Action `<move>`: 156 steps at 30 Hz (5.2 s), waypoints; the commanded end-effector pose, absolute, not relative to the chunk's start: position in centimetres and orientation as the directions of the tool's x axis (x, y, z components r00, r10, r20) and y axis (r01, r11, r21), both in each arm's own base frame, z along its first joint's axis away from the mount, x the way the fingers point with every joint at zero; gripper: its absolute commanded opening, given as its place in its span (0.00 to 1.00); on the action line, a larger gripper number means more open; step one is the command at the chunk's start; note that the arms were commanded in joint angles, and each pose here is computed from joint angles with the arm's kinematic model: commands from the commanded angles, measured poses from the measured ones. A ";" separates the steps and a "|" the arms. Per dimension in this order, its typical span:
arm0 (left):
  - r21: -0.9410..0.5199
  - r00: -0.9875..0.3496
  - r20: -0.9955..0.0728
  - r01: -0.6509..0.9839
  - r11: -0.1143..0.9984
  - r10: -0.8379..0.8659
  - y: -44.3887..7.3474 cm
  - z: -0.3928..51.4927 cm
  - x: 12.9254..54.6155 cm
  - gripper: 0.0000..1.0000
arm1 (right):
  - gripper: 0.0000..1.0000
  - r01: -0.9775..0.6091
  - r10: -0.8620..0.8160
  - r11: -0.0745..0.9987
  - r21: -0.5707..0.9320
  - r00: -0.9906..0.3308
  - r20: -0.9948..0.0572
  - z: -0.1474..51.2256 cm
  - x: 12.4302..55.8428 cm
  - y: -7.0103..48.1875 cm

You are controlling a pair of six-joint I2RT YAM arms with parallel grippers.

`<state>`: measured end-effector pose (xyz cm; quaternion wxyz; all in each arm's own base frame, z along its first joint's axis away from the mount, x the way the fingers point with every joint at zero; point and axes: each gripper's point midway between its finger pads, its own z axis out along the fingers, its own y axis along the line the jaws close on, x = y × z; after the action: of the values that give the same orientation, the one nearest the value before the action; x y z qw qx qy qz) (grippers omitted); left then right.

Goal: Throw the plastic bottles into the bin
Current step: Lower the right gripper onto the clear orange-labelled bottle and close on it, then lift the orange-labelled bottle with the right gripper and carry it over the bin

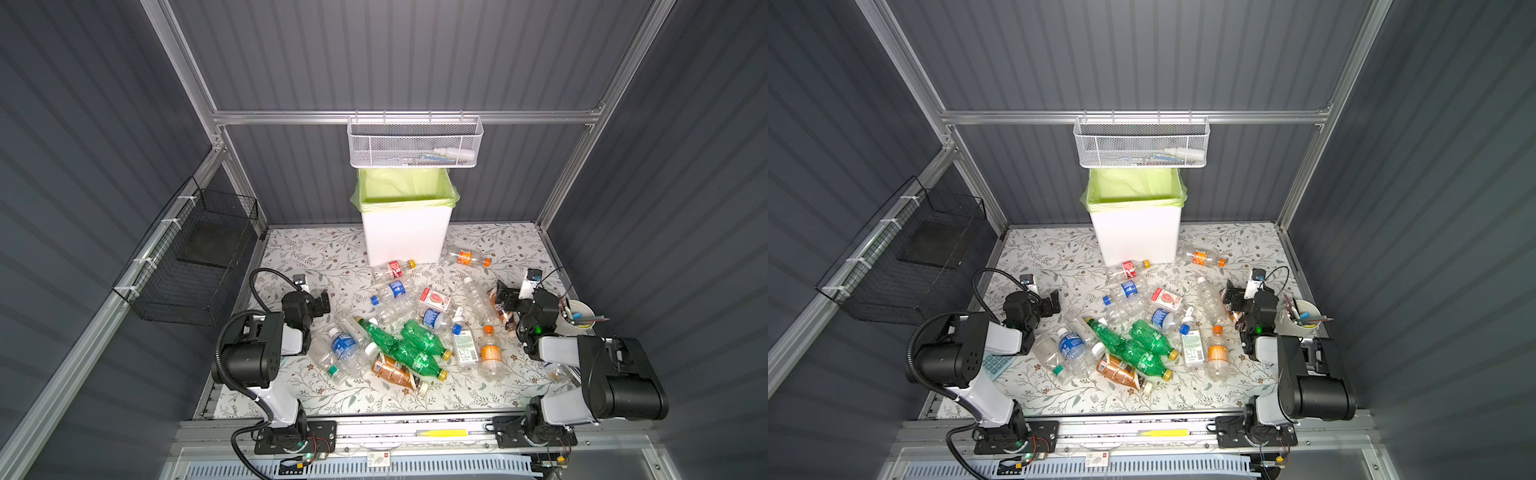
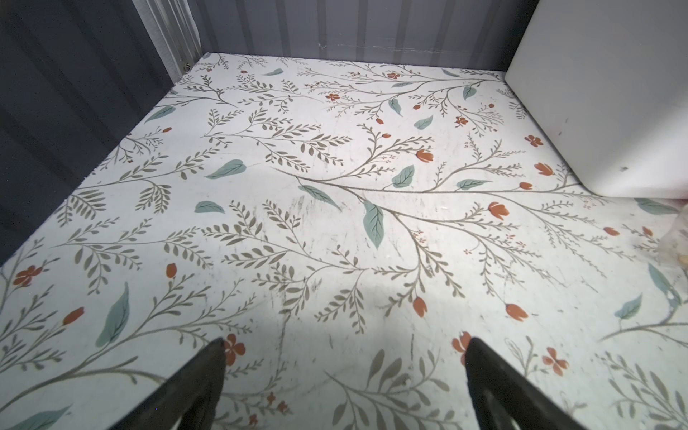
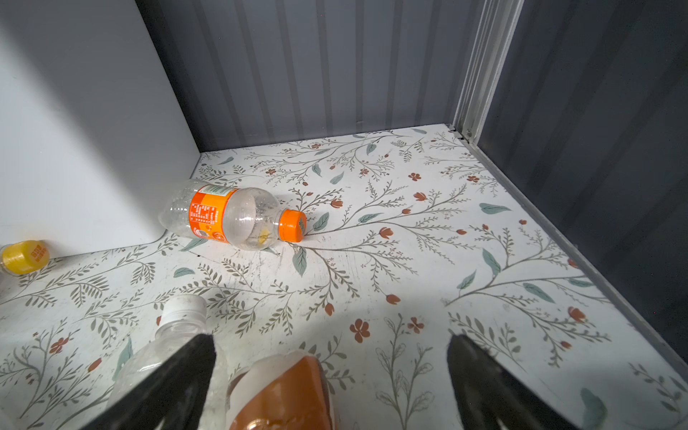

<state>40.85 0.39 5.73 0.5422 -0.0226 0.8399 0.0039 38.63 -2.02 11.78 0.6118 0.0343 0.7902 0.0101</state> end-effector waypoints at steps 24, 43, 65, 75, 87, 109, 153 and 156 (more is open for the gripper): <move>-0.006 -0.386 -0.922 -0.031 1.000 -0.017 0.3 6.5 41.6 1.00 | 0.99 0.036 0.072 0.997 0.065 -0.242 -0.968 12.0 38.8 -2.0; -0.132 -0.519 -0.835 -0.133 0.982 -0.183 0.5 11.7 43.1 1.00 | 0.99 -0.266 -0.263 0.953 -0.146 -0.490 -0.831 20.2 45.9 2.2; -0.108 -0.580 -0.796 -0.143 0.984 -0.172 0.7 10.7 41.5 1.00 | 0.92 -0.704 -0.650 0.700 -0.125 -0.554 -0.521 10.7 50.9 10.9; -0.118 -0.582 -0.790 -0.164 0.979 -0.193 0.9 10.3 41.0 1.00 | 0.82 -0.685 -0.659 0.715 -0.141 -0.593 -0.462 7.6 52.4 10.3; -0.125 -0.585 -0.784 -0.183 0.975 -0.210 1.0 10.4 40.4 1.00 | 0.81 -0.674 -0.691 0.707 -0.215 -0.592 -0.416 4.9 54.4 11.6; -0.140 -0.569 -0.787 -0.210 0.968 -0.237 1.3 10.1 39.9 1.00 | 0.48 -0.503 -0.587 0.803 -0.321 -0.573 -0.572 13.1 54.3 8.7; -0.227 -0.533 -0.779 -0.252 0.941 -0.331 1.1 9.9 39.6 1.00 | 0.99 -0.396 -0.060 0.915 -0.071 0.041 -0.997 49.0 54.9 22.0; -0.238 -0.527 -0.779 -0.252 0.938 -0.339 1.1 10.3 39.2 1.00 | 0.99 -0.345 -0.058 0.935 -0.083 0.081 -0.995 50.6 52.6 20.0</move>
<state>39.60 1.37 9.32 0.4444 -0.1728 0.8782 -0.0373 56.17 23.48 42.56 0.6465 -0.1769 0.7286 0.1413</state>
